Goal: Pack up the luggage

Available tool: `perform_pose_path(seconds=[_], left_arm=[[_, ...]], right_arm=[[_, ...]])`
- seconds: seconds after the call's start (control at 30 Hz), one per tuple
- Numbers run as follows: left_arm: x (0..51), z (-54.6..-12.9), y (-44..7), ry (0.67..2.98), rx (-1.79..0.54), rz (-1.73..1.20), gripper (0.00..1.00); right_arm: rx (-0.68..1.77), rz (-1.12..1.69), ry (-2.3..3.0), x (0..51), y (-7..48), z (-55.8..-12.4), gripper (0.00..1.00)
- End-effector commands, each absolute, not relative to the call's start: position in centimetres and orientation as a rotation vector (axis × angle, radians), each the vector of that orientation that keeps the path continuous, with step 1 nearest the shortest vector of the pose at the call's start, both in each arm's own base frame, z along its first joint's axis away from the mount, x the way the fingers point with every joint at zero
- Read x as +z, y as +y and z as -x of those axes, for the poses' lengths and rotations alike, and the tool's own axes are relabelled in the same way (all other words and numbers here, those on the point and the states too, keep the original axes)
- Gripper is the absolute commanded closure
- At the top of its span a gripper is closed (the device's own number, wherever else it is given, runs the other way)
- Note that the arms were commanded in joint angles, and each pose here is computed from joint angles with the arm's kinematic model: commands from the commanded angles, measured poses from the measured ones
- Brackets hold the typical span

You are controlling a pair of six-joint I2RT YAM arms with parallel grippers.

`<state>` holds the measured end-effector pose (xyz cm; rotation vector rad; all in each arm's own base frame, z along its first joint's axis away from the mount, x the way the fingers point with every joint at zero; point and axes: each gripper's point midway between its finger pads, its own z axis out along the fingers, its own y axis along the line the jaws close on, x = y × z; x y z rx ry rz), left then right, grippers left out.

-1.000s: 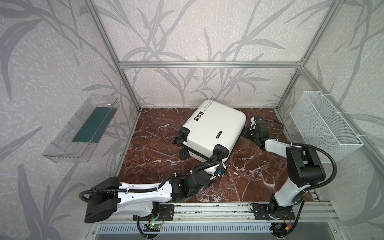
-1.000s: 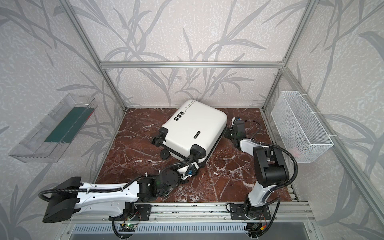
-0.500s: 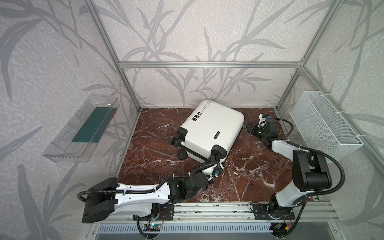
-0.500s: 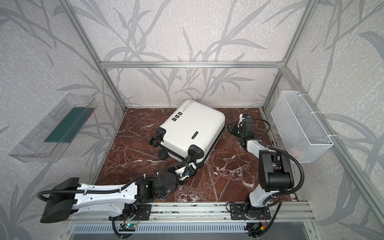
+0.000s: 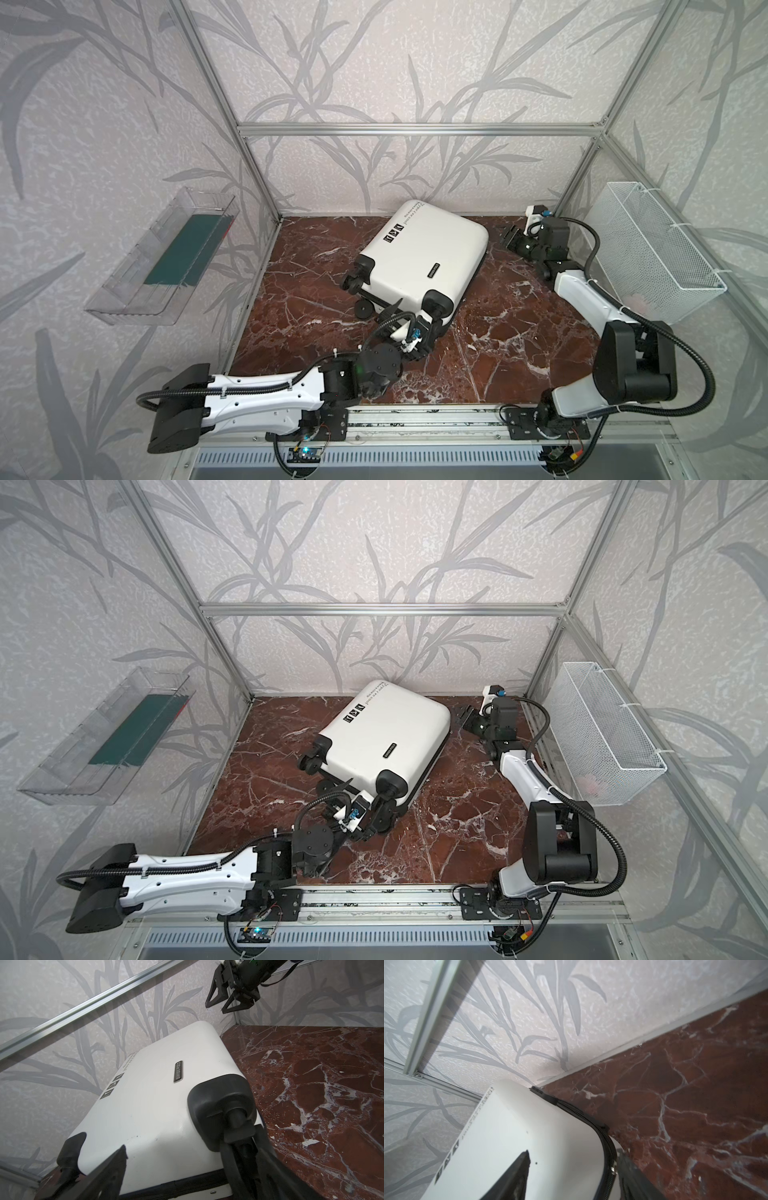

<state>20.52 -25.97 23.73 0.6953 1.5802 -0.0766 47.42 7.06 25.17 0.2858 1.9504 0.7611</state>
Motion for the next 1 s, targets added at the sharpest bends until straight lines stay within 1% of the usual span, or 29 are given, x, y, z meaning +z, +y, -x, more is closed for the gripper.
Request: perform_pose_path(seconds=[0.0,0.23,0.43,0.63,0.77,0.97], left_arm=[[25.5,-21.8,-23.7,1.662,-0.122,-0.501,0.01],[26.5,-24.0,-19.1,1.805,-0.235,-0.189,0.01],[26.3,-24.9,-16.3,1.928,-0.342,0.042,0.01],[26.0,-25.8,-15.9,2.044,-0.52,0.154,0.01],[25.0,-26.7,-16.3,2.138,-0.649,0.216,0.01],[23.4,-28.6,-16.6,2.178,-0.809,0.29,0.01]], right_arm=[[0.795,-0.245,1.994,25.9,8.1,-48.0,0.32],[0.816,-0.196,2.055,26.7,9.8,-49.7,0.29],[0.809,-0.119,2.135,26.3,12.0,-50.9,0.27],[0.814,-0.064,2.186,25.5,13.7,-52.7,0.26],[0.835,-0.025,2.228,24.8,14.7,-54.0,0.26],[0.904,0.043,2.259,24.6,16.0,-54.5,0.26]])
